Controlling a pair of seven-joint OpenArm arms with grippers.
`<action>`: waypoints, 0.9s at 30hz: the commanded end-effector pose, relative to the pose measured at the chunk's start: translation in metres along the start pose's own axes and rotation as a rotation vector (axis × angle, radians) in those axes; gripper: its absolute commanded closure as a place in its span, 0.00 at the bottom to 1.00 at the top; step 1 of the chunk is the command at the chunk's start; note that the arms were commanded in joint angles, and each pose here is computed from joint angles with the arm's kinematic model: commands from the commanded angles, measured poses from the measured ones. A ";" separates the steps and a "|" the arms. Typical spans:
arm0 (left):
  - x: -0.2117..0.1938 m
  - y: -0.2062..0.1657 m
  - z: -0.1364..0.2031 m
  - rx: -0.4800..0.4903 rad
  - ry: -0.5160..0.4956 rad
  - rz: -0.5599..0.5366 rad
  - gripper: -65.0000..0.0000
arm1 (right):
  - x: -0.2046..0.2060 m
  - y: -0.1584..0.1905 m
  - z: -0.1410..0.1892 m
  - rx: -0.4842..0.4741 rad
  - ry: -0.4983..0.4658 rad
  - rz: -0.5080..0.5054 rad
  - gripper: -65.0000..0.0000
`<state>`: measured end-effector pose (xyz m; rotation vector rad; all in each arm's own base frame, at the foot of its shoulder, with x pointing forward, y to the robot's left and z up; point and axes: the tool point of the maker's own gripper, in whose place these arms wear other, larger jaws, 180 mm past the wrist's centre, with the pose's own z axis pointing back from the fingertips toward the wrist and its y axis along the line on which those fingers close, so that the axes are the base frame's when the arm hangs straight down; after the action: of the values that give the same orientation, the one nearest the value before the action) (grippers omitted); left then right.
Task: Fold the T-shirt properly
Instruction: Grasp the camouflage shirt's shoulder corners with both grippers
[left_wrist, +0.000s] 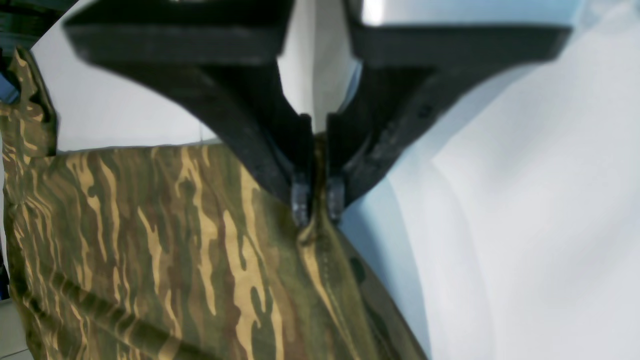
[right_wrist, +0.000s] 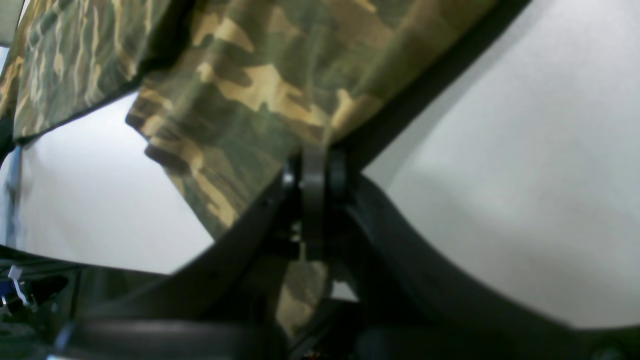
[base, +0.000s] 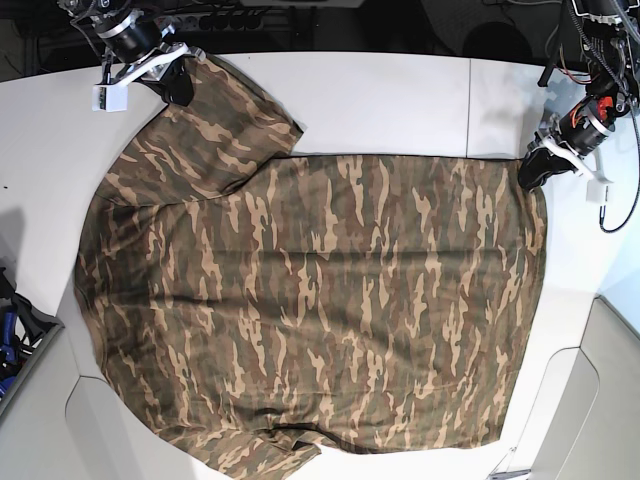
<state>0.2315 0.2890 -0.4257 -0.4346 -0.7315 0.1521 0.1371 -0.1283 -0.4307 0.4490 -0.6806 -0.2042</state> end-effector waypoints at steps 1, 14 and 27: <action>-0.004 0.007 0.003 0.031 0.039 -0.018 1.00 | 0.003 0.000 0.002 -0.002 -0.009 0.009 1.00; 0.002 0.005 0.004 0.020 0.016 -0.008 1.00 | 0.003 -0.001 0.003 -0.004 -0.010 0.010 1.00; 0.008 -0.004 0.011 -0.036 0.016 0.038 1.00 | 0.005 -0.006 0.012 0.037 0.007 -0.009 1.00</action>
<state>0.2281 0.2855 -0.4178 -0.4990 -0.7054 0.1871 0.1314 -0.1384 -0.4272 0.4811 -0.6570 -0.2029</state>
